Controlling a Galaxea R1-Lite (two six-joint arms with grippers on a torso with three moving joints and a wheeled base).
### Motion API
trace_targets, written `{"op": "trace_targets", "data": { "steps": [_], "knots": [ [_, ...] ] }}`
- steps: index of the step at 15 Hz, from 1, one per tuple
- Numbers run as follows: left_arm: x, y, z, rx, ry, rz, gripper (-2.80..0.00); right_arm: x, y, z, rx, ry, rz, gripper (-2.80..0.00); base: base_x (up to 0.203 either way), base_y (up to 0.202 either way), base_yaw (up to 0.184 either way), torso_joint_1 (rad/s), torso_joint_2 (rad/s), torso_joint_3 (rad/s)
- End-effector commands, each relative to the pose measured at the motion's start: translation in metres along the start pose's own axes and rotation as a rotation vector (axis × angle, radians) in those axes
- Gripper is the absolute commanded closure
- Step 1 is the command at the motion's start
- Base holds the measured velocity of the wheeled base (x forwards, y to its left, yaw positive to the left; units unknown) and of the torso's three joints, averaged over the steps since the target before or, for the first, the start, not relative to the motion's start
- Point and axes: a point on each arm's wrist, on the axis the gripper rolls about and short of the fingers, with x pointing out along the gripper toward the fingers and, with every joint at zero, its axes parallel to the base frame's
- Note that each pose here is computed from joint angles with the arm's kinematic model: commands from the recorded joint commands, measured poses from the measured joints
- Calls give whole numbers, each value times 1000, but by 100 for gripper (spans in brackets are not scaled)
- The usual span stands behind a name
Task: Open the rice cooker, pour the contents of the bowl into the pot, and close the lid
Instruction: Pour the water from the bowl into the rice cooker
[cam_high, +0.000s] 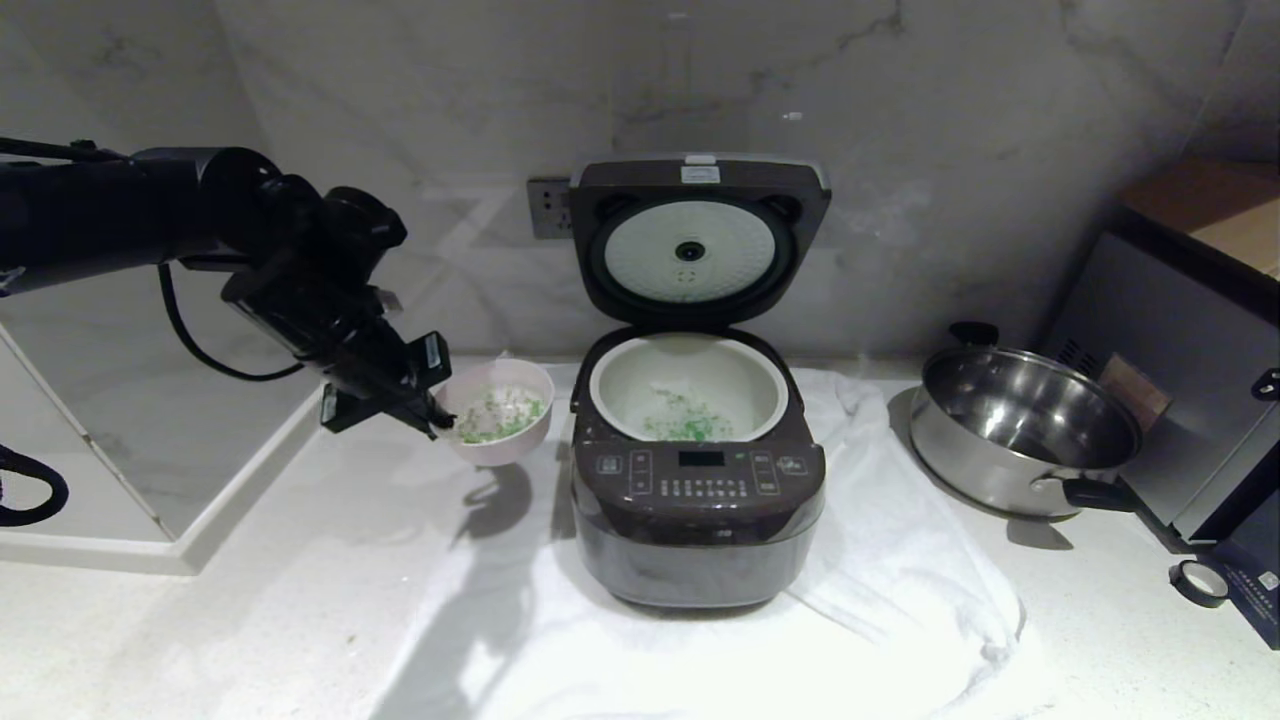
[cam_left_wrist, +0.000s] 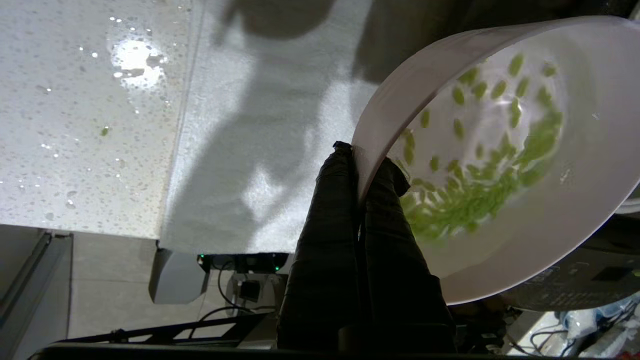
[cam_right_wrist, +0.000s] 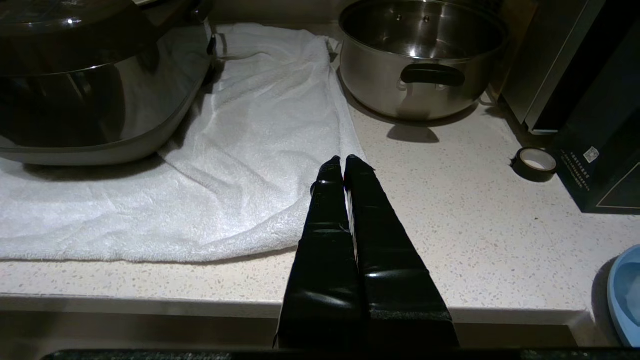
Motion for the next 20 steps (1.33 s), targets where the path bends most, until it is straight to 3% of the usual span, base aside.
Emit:
{"op": "trace_targets", "data": {
  "steps": [1,11,20],
  "knots": [
    [-9,-1,-2,0,-13,-8,0,0,0,0,-1,-1,1,0,0,0,0,0,0,0],
    [-14,-21,-18,70,-13,-29,0,0,0,0,-1,2,0,0,0,0,0,0,0,0],
    [-2,-8,-14,41,5,68,0,0,0,0,-1,0,0,0,0,0,0,0,0,0]
  ]
}}
